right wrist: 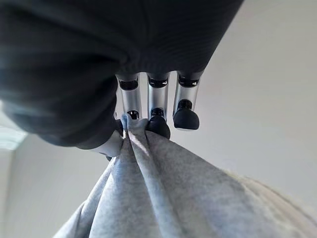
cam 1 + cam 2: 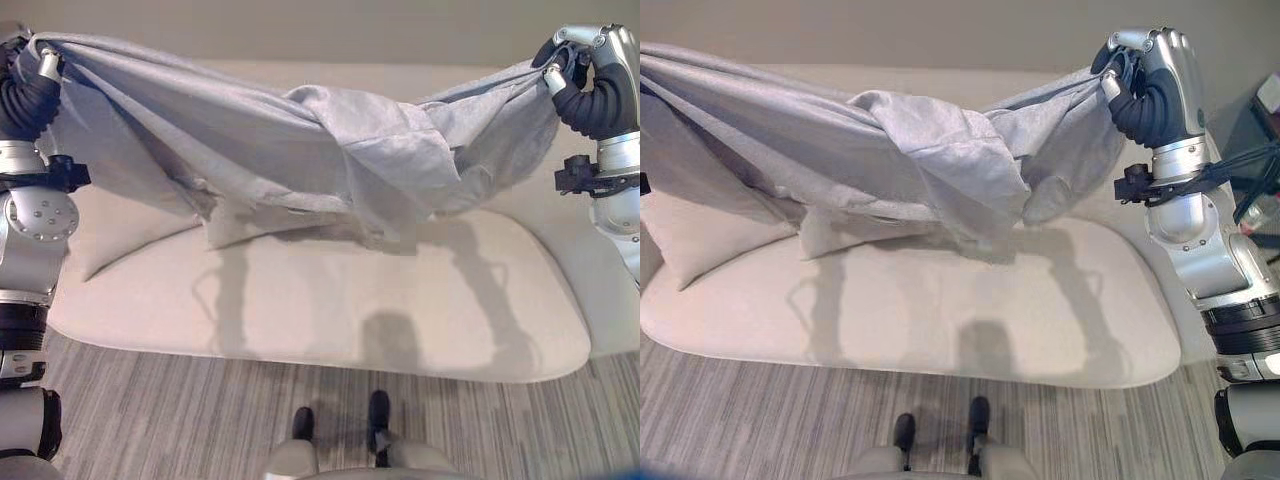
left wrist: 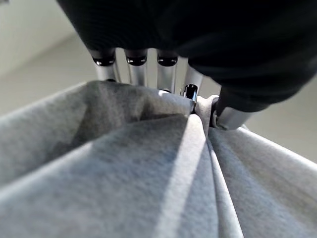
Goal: Hang the clothes on the sofa on the clothes rack.
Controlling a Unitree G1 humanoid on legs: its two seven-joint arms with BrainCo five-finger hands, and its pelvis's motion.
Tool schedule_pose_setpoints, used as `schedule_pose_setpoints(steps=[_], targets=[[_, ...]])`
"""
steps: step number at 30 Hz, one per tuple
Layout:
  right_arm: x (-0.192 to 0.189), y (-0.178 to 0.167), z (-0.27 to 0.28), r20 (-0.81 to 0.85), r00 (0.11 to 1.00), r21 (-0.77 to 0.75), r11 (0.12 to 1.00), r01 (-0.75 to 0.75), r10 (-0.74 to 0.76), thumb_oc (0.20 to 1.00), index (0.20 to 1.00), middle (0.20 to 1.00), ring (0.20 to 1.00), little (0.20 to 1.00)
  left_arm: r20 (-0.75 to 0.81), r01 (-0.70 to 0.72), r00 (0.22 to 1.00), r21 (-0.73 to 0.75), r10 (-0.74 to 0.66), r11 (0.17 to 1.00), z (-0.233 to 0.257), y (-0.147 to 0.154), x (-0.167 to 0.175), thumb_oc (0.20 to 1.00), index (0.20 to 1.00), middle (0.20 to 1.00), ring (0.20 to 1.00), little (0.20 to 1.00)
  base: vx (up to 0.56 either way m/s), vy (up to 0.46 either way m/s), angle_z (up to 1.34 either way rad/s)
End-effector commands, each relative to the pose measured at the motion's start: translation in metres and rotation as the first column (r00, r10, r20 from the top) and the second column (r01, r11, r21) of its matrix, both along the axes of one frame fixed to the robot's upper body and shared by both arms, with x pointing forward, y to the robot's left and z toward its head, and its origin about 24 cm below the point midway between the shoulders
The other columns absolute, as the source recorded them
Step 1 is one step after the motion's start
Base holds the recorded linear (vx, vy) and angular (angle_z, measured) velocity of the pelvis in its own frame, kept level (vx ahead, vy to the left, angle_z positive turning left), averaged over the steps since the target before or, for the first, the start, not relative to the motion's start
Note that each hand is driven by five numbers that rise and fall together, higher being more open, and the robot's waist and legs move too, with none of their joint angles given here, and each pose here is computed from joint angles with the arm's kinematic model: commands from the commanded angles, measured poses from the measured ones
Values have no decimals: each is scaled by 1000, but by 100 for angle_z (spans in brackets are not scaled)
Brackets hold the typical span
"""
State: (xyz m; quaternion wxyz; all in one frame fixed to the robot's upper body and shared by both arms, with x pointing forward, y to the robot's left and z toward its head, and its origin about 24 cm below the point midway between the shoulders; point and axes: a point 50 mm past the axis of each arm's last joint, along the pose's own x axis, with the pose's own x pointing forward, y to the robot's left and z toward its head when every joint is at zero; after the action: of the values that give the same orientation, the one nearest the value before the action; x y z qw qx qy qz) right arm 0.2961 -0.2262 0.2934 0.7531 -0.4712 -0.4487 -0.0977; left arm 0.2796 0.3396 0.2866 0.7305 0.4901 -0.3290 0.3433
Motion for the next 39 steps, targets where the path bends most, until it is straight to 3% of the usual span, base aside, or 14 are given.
schedule_pose_setpoints(steps=[1, 10, 17, 23, 31, 39], targets=[[-2, 8, -3, 1, 999, 8, 999, -48, 48, 200, 200, 200, 200, 200, 6, 2, 1000, 24, -2, 1000, 3, 1, -5, 200, 200, 200, 200, 200, -49, -88, 10], [4, 16, 9, 26, 998, 12, 998, -63, 62, 200, 200, 200, 200, 200, 107, 34, 993, 104, -45, 994, 45, -21, 5, 200, 200, 200, 200, 200, -126, 96, 73], [10, 20, 14, 48, 998, 4, 999, -44, 44, 200, 200, 200, 200, 200, 191, 42, 979, 172, -75, 984, 84, -39, 7, 200, 200, 200, 200, 200, -50, 441, 18], [8, 29, 35, 160, 987, 37, 999, -33, 27, 200, 200, 200, 200, 200, 294, 71, 944, 259, -149, 963, 118, -68, 2, 200, 200, 200, 200, 200, -200, 453, 5], [2, 23, 38, 178, 984, 40, 999, -34, 26, 200, 200, 200, 200, 200, 291, 107, 943, 198, -163, 974, 124, -71, 10, 200, 200, 200, 200, 200, -68, 191, 14], [0, 7, 29, 143, 990, 63, 998, 1, -9, 200, 200, 200, 200, 200, 254, 152, 951, 125, -179, 980, 98, -63, 17, 200, 200, 200, 200, 200, 1, 117, 25]])
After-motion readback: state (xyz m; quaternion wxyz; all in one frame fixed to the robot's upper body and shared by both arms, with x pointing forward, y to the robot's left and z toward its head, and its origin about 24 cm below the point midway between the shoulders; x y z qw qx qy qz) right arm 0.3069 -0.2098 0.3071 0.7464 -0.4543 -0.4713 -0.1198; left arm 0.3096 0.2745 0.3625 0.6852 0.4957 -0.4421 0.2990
